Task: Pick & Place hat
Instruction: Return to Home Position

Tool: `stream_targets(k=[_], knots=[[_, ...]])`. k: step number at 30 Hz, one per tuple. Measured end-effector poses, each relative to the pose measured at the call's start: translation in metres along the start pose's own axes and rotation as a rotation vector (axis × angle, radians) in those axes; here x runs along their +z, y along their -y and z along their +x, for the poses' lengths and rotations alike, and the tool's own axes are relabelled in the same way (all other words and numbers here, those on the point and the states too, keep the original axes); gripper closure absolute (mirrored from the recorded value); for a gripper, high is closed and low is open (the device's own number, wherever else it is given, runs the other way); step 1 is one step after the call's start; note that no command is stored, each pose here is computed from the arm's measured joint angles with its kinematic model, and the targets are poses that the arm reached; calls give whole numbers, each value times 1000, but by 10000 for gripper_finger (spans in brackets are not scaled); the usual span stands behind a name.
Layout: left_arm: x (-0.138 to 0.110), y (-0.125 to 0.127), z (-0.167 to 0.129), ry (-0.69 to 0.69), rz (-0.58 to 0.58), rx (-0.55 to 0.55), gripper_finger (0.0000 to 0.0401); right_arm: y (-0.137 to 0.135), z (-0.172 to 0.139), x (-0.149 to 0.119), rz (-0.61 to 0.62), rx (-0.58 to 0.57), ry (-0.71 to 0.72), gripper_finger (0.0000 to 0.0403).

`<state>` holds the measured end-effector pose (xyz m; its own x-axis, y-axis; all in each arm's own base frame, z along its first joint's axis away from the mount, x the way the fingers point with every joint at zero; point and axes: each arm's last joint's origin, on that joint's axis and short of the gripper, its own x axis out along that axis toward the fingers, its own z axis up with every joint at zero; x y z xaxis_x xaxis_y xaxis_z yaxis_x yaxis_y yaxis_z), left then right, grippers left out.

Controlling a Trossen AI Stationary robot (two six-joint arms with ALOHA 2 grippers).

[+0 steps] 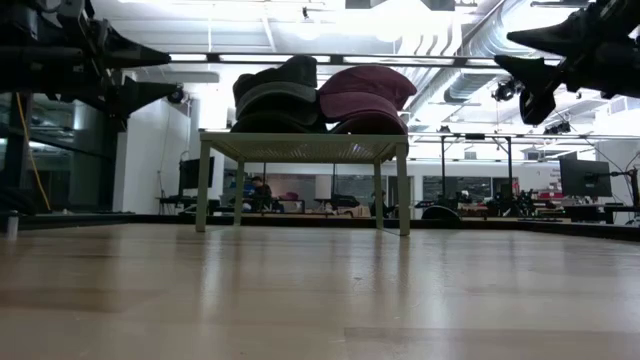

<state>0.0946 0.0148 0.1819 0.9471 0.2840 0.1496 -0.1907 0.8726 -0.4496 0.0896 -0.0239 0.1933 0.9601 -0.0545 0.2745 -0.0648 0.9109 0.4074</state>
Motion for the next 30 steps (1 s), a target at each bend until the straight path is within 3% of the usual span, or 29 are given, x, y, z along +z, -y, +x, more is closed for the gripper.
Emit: stream_targets(k=[12, 30], knots=[[-4, -2, 0, -41, 8, 20, 163, 2, -1, -27, -153, -156, -209, 258], [-4, -2, 0, -41, 9, 20, 163, 2, 0, -28, -163, -171, -210, 258]])
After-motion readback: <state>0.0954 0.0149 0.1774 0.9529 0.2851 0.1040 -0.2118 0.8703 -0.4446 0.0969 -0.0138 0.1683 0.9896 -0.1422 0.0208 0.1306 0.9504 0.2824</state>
